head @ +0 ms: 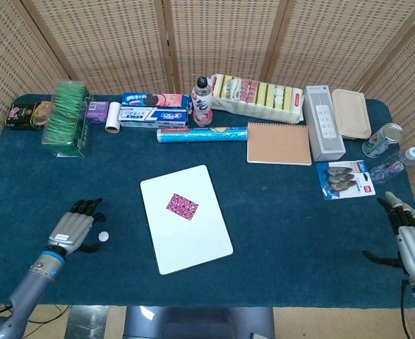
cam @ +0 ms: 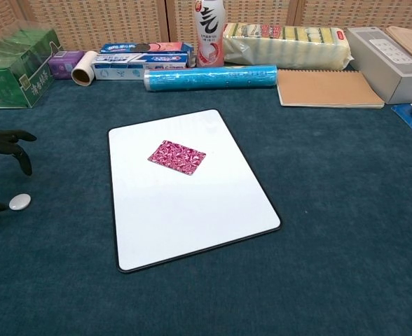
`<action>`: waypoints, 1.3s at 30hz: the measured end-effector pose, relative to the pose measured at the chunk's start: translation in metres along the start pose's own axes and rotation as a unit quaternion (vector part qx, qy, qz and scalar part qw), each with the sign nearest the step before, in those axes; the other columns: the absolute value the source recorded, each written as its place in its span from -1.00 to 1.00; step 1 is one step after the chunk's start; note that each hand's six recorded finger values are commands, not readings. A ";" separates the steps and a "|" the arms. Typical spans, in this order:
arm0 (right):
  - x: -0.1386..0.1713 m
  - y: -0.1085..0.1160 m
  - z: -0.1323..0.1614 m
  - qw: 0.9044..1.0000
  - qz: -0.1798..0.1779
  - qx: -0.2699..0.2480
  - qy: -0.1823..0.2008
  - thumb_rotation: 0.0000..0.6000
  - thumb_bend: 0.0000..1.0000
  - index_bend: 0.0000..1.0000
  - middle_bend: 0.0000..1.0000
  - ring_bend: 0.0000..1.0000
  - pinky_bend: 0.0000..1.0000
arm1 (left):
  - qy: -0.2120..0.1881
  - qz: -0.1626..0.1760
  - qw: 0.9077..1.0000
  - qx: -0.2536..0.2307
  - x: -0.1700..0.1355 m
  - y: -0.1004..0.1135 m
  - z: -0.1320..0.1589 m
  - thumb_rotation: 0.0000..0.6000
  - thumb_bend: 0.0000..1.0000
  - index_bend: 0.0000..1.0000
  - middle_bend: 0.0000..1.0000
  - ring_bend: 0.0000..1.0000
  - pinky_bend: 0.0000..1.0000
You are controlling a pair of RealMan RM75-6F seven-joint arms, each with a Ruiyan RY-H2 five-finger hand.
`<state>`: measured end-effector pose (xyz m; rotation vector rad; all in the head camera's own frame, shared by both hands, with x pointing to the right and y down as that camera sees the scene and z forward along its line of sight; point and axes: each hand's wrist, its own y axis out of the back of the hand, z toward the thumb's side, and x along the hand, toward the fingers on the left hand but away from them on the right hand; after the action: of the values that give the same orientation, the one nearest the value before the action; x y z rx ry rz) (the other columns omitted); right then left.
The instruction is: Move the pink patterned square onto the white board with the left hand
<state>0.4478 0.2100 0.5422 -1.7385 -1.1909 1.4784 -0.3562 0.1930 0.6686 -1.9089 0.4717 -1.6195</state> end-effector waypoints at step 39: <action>0.000 -0.002 0.000 1.000 0.003 0.000 -0.002 1.00 -1.00 -0.96 -1.00 -1.00 -1.00 | -0.005 0.014 1.000 0.010 0.015 -0.020 0.009 1.00 -0.47 0.10 -1.00 -1.00 -0.97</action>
<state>0.4476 0.2108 0.5435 -1.7418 -1.1889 1.4868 -0.3467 0.2012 0.6917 -1.8880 0.4741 -1.5898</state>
